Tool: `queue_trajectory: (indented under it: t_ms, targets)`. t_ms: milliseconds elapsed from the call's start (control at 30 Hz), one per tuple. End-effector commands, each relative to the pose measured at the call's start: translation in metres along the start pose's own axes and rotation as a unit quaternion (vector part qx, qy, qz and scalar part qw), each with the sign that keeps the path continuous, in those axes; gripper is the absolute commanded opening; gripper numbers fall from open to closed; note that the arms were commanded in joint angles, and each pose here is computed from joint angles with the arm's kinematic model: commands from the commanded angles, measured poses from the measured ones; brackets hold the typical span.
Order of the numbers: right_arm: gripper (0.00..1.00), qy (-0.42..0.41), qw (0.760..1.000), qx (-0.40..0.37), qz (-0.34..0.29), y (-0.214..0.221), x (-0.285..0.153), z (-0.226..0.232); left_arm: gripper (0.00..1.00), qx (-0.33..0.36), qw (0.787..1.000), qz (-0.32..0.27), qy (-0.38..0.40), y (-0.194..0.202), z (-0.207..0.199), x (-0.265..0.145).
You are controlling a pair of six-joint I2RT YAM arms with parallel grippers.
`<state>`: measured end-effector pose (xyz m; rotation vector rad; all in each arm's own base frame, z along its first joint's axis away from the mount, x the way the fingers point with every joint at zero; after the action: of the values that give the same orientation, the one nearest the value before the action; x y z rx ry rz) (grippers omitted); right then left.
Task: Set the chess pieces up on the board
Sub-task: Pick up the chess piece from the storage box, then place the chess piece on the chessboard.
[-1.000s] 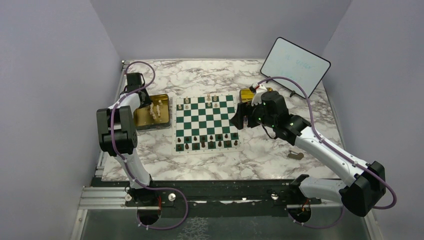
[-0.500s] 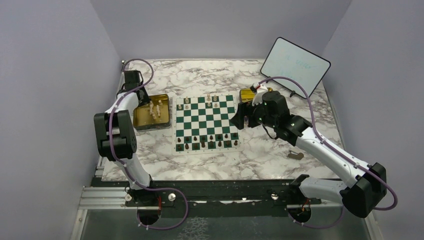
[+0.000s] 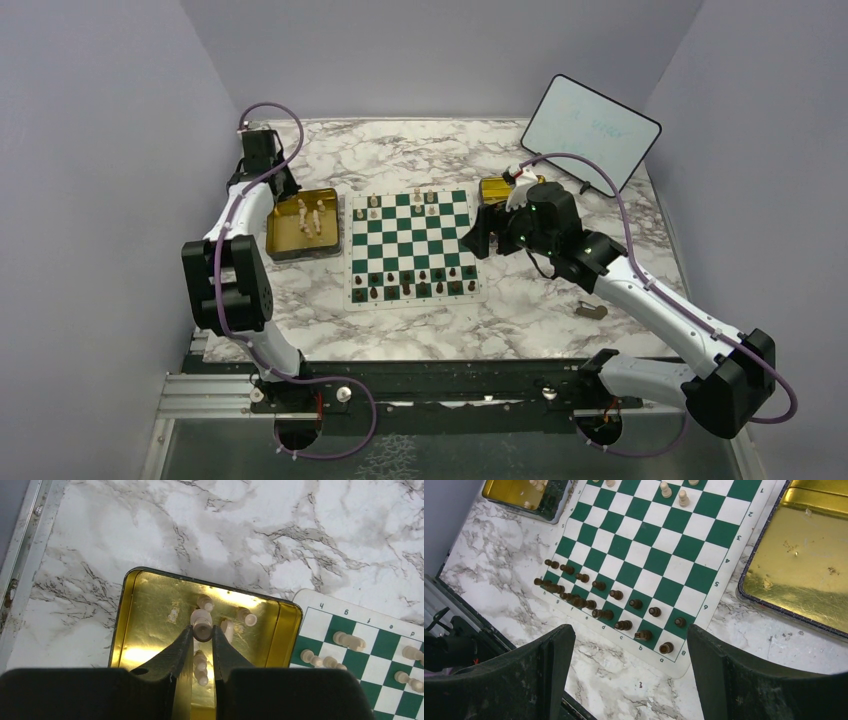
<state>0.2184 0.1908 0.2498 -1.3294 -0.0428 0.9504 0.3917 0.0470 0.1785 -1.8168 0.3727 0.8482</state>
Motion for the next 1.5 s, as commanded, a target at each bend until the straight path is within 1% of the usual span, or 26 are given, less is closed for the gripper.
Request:
queue_trajectory:
  t_ms: [0, 133, 400, 567, 733, 1000, 1200, 1467]
  targets:
    - [0.87, -0.014, 1.000, 0.003, -0.015, -0.005, -0.003, 0.003, 0.14, 0.008, 0.999, -0.028, 0.042, -0.018, -0.025, -0.021]
    - [0.87, -0.014, 1.000, 0.002, -0.015, -0.007, -0.002, 0.003, 0.14, 0.023, 0.997, -0.030, 0.061, -0.017, -0.043, -0.026]
    - [0.87, -0.011, 1.000, -0.002, -0.011, -0.008, -0.002, 0.003, 0.14, 0.067, 0.993, -0.020, 0.099, 0.000, -0.096, -0.027]
    - [0.87, -0.009, 1.000, -0.003, -0.012, -0.008, -0.002, 0.002, 0.14, 0.086, 0.989, -0.005, 0.121, 0.011, -0.124, -0.018]
    - [0.87, -0.002, 1.000, -0.006, -0.012, -0.009, -0.004, 0.001, 0.14, 0.097, 0.987, 0.010, 0.126, 0.022, -0.141, -0.006]
    - [0.87, 0.000, 1.000, -0.006, -0.013, -0.006, -0.005, 0.000, 0.14, 0.103, 0.987, 0.045, 0.114, 0.045, -0.145, 0.020]
    - [0.87, 0.002, 1.000, -0.009, -0.013, -0.006, -0.006, 0.000, 0.14, 0.108, 0.988, 0.052, 0.096, 0.055, -0.140, 0.036]
    - [0.88, 0.007, 1.000, -0.011, -0.014, -0.006, -0.006, -0.002, 0.14, 0.119, 0.988, 0.059, 0.073, 0.064, -0.133, 0.046]
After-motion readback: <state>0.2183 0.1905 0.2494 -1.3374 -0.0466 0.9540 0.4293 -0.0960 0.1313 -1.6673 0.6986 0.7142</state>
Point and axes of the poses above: each gripper's point midway between its finger pads, its own x axis out along the fingers, its own z axis along the line the jaws close on, y = z × x, the point moved 8 cm from there along -x, back along the fingers, and after that the axes turned 2 degrees about -x, right-handed, at the moved point
